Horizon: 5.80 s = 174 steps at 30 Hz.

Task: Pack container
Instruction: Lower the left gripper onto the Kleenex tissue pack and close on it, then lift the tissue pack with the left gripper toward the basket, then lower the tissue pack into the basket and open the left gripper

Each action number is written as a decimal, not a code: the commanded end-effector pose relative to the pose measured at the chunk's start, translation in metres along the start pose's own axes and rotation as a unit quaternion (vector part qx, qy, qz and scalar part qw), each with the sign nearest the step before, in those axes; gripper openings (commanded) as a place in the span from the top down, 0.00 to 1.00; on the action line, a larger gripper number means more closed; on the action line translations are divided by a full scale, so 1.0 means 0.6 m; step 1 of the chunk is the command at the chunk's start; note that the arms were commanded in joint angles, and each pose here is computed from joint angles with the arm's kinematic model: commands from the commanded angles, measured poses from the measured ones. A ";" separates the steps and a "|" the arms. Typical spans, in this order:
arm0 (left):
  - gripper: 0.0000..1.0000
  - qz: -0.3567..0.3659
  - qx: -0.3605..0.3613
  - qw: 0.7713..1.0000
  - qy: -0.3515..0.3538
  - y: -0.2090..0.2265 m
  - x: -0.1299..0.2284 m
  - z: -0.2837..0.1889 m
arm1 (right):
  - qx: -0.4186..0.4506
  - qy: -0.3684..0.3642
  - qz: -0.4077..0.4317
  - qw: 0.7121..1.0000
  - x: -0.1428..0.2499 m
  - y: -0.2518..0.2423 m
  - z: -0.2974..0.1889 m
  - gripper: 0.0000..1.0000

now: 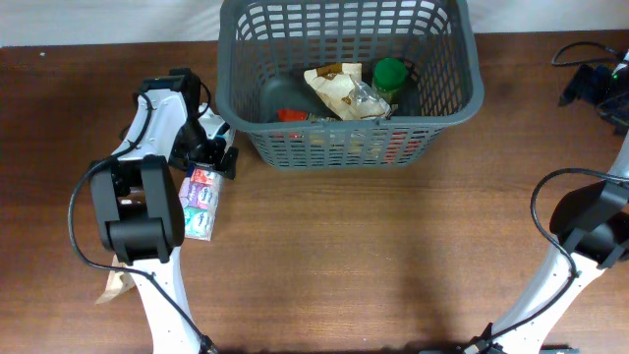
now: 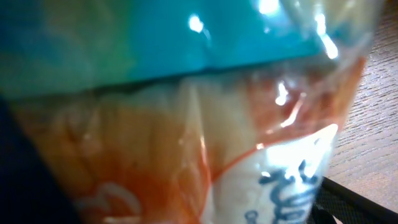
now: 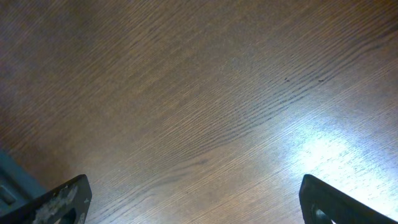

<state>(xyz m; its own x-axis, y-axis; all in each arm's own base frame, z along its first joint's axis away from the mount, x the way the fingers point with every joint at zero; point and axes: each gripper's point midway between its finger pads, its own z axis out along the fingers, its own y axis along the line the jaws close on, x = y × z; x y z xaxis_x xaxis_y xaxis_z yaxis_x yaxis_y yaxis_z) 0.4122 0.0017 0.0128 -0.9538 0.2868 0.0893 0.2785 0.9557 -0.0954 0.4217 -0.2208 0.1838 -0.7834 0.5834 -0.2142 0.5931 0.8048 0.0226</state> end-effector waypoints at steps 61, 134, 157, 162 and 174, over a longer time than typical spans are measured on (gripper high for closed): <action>0.98 -0.053 0.261 0.908 -0.324 -0.082 -0.121 -0.437 | 0.008 -0.001 0.002 1.000 0.000 -0.005 -0.002 0.01; 0.98 0.213 0.105 0.798 -0.553 -0.371 -0.206 -0.636 | 0.008 -0.001 0.002 1.000 0.000 -0.005 -0.002 0.01; 0.95 0.198 0.125 0.861 -0.451 -0.383 -0.267 -0.382 | 0.008 -0.001 0.002 1.000 0.000 -0.005 -0.002 0.01; 0.95 0.191 0.123 0.872 -0.433 -0.377 -0.266 -0.349 | 0.008 -0.001 0.002 1.000 0.000 -0.005 -0.002 0.01; 0.64 0.177 0.109 0.889 -0.407 -0.362 -0.263 -0.304 | 0.008 -0.001 0.002 1.000 0.000 -0.005 -0.002 0.01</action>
<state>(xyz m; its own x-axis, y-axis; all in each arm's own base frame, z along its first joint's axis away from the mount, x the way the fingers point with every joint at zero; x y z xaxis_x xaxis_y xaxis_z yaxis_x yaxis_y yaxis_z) 0.5219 -0.2417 0.1971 -0.6112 0.3373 -0.7160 0.6342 0.7499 -0.1881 0.4217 -0.2208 0.1838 -0.7834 0.5834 -0.2142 0.5931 0.8048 0.0226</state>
